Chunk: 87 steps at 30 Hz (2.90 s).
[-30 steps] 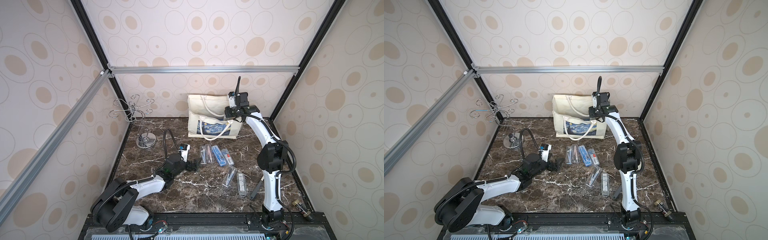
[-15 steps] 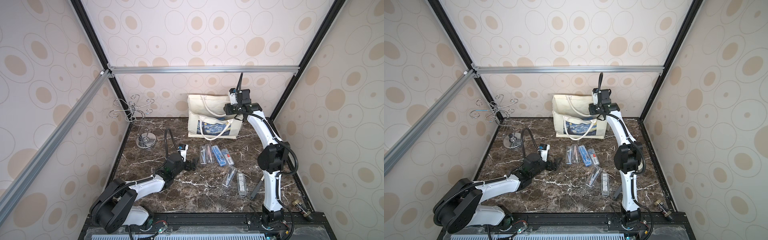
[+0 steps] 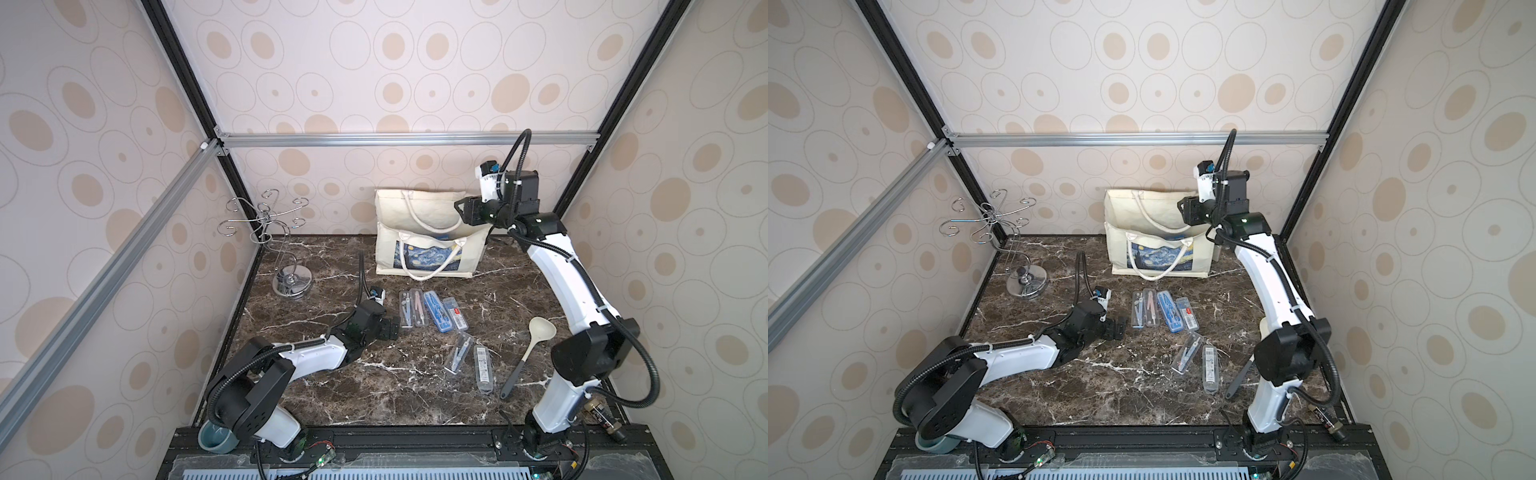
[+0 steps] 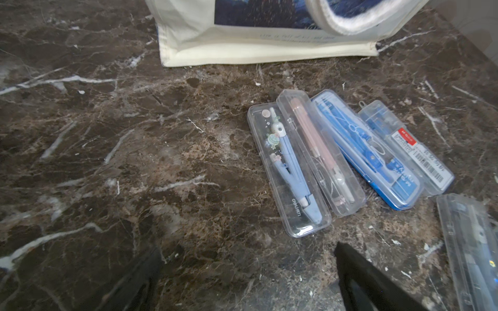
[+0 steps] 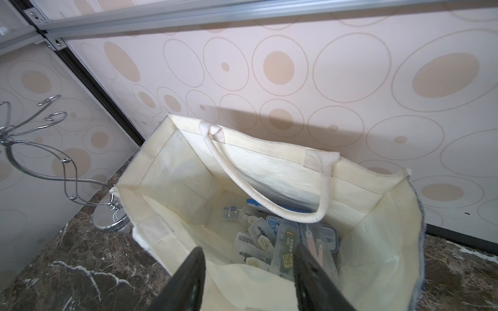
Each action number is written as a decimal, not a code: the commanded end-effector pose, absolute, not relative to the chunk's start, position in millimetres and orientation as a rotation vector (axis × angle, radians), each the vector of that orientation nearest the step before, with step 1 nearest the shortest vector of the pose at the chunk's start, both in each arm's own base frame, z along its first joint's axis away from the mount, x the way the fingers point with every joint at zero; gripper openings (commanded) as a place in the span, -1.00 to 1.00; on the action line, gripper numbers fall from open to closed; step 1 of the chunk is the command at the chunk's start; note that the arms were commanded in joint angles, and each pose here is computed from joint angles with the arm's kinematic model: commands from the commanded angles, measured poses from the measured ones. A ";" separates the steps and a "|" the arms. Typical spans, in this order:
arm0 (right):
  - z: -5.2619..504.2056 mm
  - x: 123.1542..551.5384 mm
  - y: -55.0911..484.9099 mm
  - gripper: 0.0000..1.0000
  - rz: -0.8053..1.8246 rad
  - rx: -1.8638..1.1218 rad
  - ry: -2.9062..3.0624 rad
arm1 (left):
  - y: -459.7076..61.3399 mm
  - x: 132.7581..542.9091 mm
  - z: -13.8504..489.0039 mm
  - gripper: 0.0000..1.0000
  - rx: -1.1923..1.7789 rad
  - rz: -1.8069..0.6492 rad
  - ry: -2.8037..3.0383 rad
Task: Put the compass set into the canvas bag
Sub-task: Place the compass set in the canvas bag, then pick up the compass set at the center of the board.
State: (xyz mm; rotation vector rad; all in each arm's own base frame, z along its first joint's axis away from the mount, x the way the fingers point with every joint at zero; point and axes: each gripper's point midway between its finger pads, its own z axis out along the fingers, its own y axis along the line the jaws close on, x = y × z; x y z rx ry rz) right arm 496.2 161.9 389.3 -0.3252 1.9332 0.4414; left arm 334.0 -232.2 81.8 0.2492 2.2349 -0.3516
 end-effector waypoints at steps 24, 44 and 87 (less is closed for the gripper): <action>304.9 375.5 104.7 0.21 0.366 -0.090 1.967 | -276.6 348.6 41.8 1.00 0.284 -0.054 2.434; 273.2 366.7 103.2 0.22 0.395 -0.042 2.019 | -288.8 356.0 10.9 0.74 0.313 0.019 2.535; 235.5 361.2 149.0 0.22 0.755 -0.038 2.096 | -308.3 322.4 131.6 -0.11 0.458 -0.474 1.946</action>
